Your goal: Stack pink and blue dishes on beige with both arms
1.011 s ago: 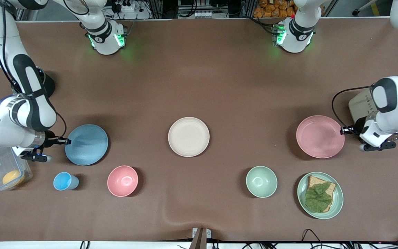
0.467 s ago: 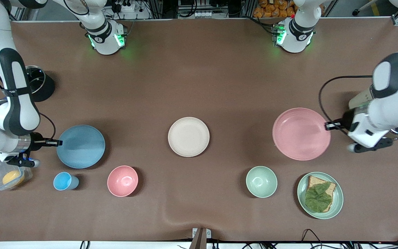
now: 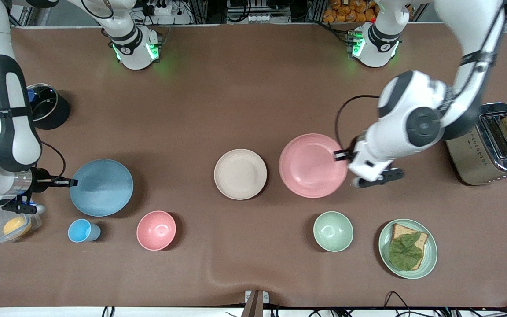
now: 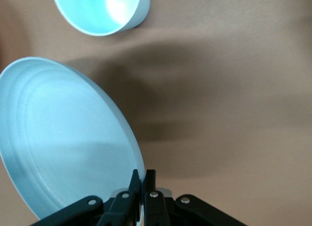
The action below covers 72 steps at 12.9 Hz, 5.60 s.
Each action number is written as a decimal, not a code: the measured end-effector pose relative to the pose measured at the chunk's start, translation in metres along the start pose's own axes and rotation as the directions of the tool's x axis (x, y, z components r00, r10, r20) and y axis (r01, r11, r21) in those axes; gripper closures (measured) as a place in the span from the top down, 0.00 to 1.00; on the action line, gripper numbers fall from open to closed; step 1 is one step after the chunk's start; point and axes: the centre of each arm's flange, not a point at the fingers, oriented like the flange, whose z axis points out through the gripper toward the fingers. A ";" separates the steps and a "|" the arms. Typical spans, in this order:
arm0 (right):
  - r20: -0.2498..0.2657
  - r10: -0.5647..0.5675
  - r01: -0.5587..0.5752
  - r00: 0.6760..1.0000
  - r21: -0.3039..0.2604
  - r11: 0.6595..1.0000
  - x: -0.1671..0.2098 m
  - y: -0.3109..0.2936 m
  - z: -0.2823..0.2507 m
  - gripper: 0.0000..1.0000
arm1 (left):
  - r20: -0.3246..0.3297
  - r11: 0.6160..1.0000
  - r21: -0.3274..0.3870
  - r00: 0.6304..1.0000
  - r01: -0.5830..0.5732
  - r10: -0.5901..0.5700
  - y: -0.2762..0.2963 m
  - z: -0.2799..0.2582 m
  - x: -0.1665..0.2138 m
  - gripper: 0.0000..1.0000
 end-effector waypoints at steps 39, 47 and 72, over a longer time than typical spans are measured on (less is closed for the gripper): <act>0.152 -0.078 0.046 0.985 0.200 0.979 -0.049 -0.307 0.117 0.05 | -0.302 0.989 0.096 0.943 -0.115 0.139 -0.115 -0.236 -0.030 1.00; 0.142 -0.028 0.005 0.989 0.161 0.987 -0.077 -0.375 0.155 0.05 | -0.183 0.984 0.115 0.970 -0.139 0.159 -0.210 -0.259 -0.042 1.00; 0.032 -0.154 0.156 0.988 -0.045 0.987 -0.039 -0.230 -0.007 1.00 | -0.164 0.985 0.111 0.975 -0.133 0.150 -0.211 -0.235 -0.015 1.00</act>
